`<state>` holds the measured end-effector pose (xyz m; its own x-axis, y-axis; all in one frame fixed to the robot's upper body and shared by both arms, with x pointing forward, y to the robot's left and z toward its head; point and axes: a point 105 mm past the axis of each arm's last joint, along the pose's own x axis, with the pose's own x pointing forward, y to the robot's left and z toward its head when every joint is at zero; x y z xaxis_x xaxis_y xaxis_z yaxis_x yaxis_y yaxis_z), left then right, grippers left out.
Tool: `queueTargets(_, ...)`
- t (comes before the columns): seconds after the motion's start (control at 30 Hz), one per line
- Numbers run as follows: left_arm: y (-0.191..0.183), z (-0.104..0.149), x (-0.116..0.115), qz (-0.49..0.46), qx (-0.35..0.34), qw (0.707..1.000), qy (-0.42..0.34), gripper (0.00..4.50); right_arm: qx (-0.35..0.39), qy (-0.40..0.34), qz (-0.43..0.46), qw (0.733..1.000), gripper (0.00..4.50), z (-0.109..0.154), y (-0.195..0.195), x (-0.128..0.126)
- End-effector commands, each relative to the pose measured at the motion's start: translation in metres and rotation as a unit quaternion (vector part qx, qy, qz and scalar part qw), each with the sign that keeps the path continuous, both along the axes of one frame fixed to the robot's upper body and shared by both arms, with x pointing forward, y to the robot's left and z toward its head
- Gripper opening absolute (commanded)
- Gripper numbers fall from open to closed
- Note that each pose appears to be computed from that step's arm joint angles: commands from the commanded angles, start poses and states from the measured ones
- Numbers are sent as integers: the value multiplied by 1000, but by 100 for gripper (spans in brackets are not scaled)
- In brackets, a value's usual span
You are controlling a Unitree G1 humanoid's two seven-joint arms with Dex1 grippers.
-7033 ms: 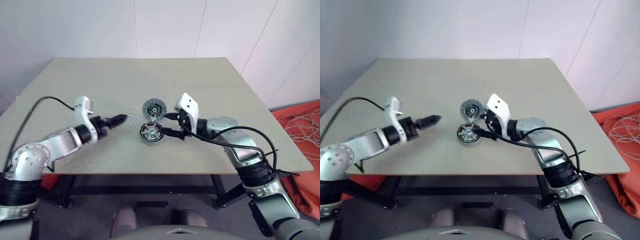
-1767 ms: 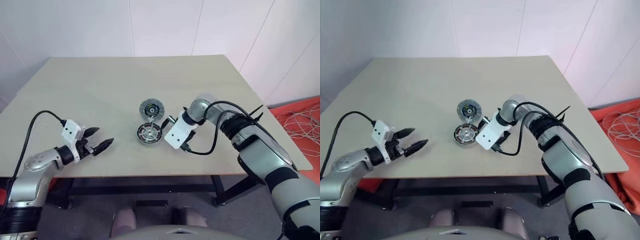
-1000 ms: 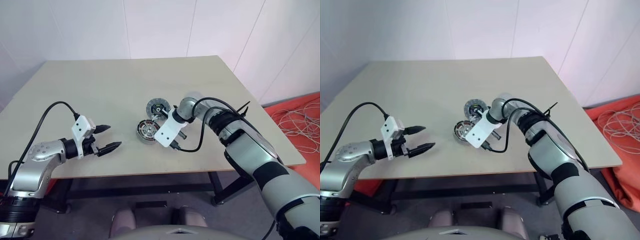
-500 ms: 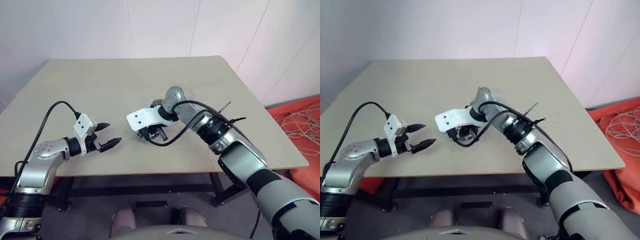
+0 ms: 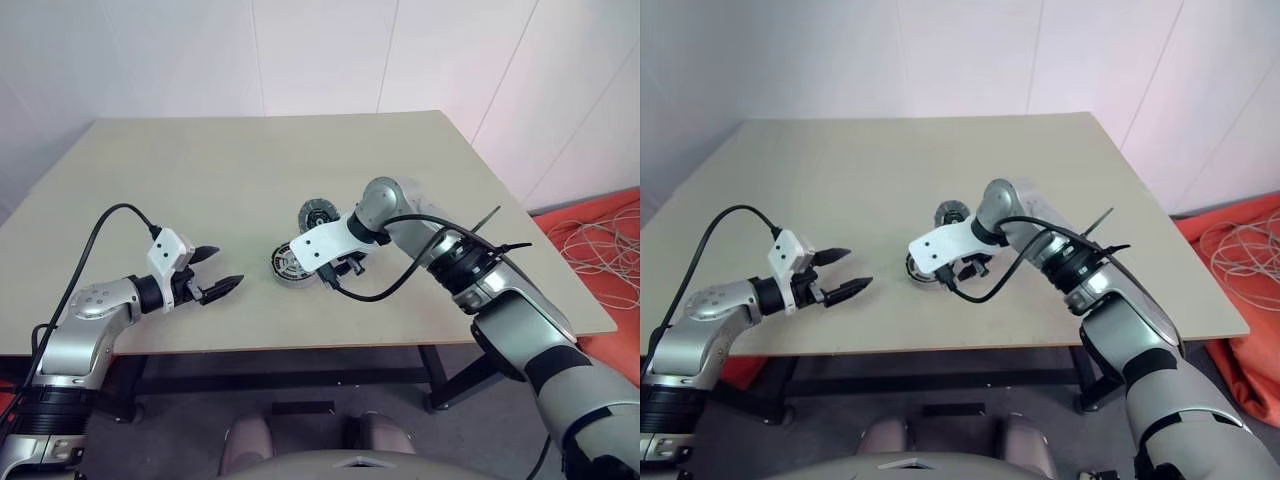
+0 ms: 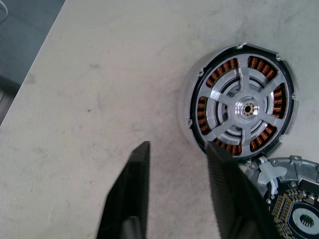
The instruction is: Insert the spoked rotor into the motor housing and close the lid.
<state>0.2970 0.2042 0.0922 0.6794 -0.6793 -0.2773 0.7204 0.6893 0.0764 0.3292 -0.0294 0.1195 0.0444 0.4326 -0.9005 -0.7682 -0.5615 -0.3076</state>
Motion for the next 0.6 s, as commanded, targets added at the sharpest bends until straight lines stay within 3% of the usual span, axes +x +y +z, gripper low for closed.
queueTargets(0.03, 2, 9, 3, 0, 2, 1000, -21, 450, 17, -37, 39, 998, 322, 7, 10, 0)
queueTargets(0.13, 1, 8, 4, 2, 2, 1000, -19, 450, 12, -61, 62, 996, 420, 3, 12, 6)
queueTargets(0.27, 1, 7, 3, 1, 1, 1000, -16, 450, -6, -101, 98, 990, 420, 0, 16, 16)
queueTargets(0.6, 0, 10, 3, 4, -4, 1000, -22, 450, -39, -104, 118, 987, 420, -11, 16, 28)
